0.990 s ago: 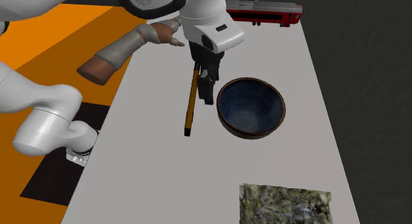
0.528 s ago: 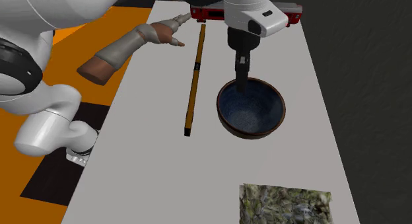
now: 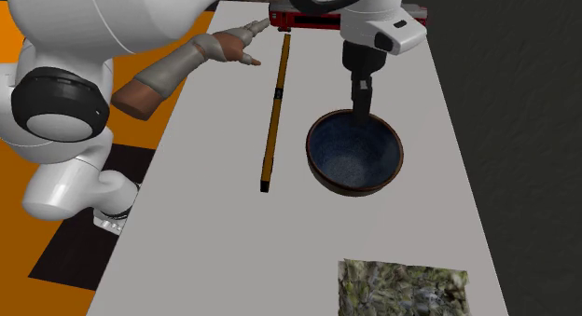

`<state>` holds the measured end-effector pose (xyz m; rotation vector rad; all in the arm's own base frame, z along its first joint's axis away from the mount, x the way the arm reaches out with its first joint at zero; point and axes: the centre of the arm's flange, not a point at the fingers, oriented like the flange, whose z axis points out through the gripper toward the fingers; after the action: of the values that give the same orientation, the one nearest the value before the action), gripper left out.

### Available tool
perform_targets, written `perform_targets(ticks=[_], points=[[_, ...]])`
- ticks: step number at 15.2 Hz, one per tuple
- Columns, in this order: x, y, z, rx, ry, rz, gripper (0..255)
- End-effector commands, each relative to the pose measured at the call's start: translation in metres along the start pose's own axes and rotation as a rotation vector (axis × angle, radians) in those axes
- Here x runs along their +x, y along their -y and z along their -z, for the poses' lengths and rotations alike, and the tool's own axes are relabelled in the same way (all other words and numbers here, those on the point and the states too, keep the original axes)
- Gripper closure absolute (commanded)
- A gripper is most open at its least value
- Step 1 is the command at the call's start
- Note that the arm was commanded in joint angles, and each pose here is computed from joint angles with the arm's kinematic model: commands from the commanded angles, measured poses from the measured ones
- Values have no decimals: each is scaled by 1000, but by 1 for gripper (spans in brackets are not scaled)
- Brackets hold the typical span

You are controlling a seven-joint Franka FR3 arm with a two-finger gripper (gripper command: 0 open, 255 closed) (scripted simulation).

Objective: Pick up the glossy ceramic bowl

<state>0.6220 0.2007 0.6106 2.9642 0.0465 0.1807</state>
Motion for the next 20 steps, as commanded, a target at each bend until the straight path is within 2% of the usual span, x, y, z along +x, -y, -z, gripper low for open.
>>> perform_targets(ticks=[1, 4, 5, 14, 20], points=[[-1, 1, -10, 0, -1, 0, 0], [-2, 3, -18, 0, -1, 0, 0], [-2, 2, -18, 0, 0, 0, 255], [-2, 3, -18, 0, -1, 0, 255], [2, -3, 12, 0, -1, 0, 255]])
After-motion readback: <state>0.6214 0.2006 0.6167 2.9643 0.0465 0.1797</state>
